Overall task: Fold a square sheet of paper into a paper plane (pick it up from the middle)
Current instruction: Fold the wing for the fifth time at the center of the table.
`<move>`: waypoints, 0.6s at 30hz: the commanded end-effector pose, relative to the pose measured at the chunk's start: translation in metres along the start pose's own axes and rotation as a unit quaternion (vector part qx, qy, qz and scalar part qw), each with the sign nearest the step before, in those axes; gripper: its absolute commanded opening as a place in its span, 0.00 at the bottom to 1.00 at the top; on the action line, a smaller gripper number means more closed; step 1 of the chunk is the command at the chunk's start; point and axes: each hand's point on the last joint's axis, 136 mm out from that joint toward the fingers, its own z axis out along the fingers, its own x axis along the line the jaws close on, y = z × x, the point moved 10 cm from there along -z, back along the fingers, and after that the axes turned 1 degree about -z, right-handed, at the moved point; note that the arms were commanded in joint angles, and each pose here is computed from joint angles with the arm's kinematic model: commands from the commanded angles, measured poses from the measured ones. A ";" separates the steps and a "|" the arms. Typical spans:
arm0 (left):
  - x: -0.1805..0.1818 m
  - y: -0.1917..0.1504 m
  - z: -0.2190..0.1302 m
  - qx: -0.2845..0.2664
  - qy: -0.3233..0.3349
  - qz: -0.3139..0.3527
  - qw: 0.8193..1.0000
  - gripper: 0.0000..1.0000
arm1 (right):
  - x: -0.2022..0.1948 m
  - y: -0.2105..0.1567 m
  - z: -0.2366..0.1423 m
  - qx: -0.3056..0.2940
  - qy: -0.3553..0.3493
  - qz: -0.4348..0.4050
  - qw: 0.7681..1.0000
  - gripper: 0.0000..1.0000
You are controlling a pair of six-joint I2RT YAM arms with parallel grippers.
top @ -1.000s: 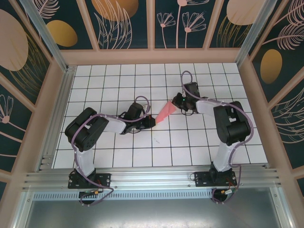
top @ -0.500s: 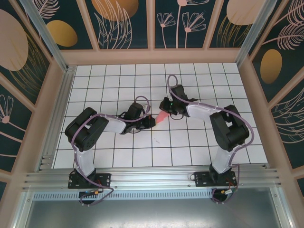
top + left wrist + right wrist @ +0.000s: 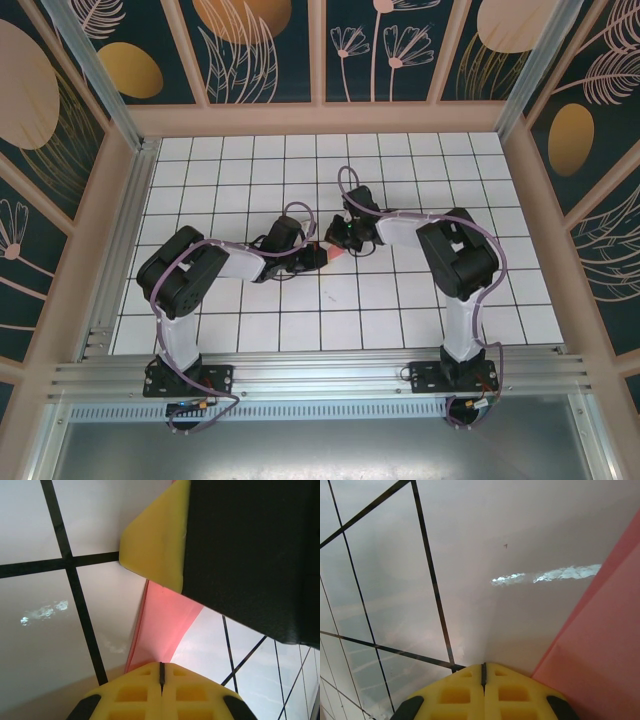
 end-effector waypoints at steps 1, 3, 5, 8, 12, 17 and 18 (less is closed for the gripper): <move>0.060 -0.062 0.002 0.132 0.131 -0.077 0.979 0.00 | -0.024 0.010 0.003 -0.010 -0.030 0.031 0.999 0.01; 0.060 -0.063 0.002 0.132 0.131 -0.079 0.979 0.00 | -0.034 0.016 0.000 -0.020 -0.035 0.036 0.999 0.01; 0.060 -0.063 0.002 0.132 0.130 -0.078 0.980 0.00 | -0.043 0.025 -0.003 -0.030 -0.038 0.041 0.998 0.01; 0.061 -0.063 0.002 0.133 0.131 -0.078 0.979 0.00 | -0.056 0.038 -0.007 -0.048 -0.042 0.047 0.997 0.01; 0.061 -0.063 0.002 0.133 0.131 -0.079 0.979 0.00 | -0.072 0.054 -0.005 -0.057 -0.049 0.054 0.996 0.00; 0.062 -0.064 0.002 0.134 0.131 -0.079 0.979 0.00 | -0.090 0.075 -0.010 -0.086 -0.073 0.068 0.991 0.00; 0.062 -0.065 0.002 0.136 0.132 -0.080 0.979 0.00 | -0.093 0.080 -0.013 -0.093 -0.075 0.069 0.990 0.00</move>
